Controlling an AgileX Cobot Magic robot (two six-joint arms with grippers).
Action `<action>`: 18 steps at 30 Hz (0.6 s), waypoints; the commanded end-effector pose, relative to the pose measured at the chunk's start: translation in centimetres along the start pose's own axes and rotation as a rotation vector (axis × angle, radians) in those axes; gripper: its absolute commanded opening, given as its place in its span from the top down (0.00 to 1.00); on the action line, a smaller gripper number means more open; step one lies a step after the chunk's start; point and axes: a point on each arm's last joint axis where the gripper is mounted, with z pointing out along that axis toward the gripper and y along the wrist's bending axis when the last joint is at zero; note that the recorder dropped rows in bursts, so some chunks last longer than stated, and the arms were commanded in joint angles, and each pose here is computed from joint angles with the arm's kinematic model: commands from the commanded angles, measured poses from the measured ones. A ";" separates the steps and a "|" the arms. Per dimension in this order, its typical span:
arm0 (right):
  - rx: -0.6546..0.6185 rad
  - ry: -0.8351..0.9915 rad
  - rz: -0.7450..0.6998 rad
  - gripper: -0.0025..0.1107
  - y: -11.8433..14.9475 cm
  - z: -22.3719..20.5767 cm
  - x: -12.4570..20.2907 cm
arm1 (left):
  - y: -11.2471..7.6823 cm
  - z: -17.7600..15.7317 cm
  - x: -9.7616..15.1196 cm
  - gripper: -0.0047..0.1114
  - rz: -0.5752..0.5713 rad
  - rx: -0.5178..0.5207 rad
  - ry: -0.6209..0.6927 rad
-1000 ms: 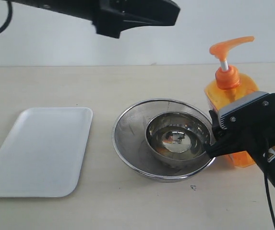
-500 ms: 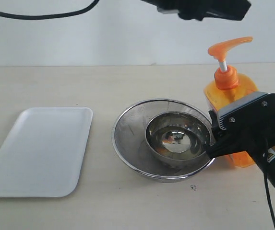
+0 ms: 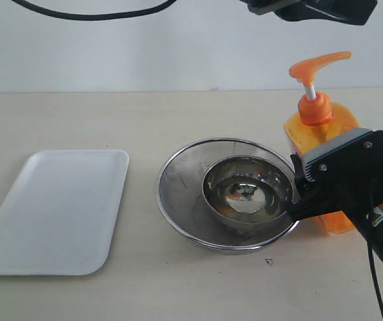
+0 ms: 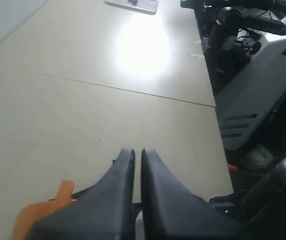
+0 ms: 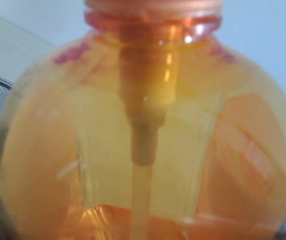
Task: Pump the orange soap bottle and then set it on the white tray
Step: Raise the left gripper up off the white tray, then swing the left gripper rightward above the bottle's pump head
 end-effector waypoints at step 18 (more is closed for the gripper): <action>-0.005 -0.009 -0.012 0.98 0.0 0.0 -0.1 | 2.1 4.3 2.9 0.92 0.050 -0.033 0.078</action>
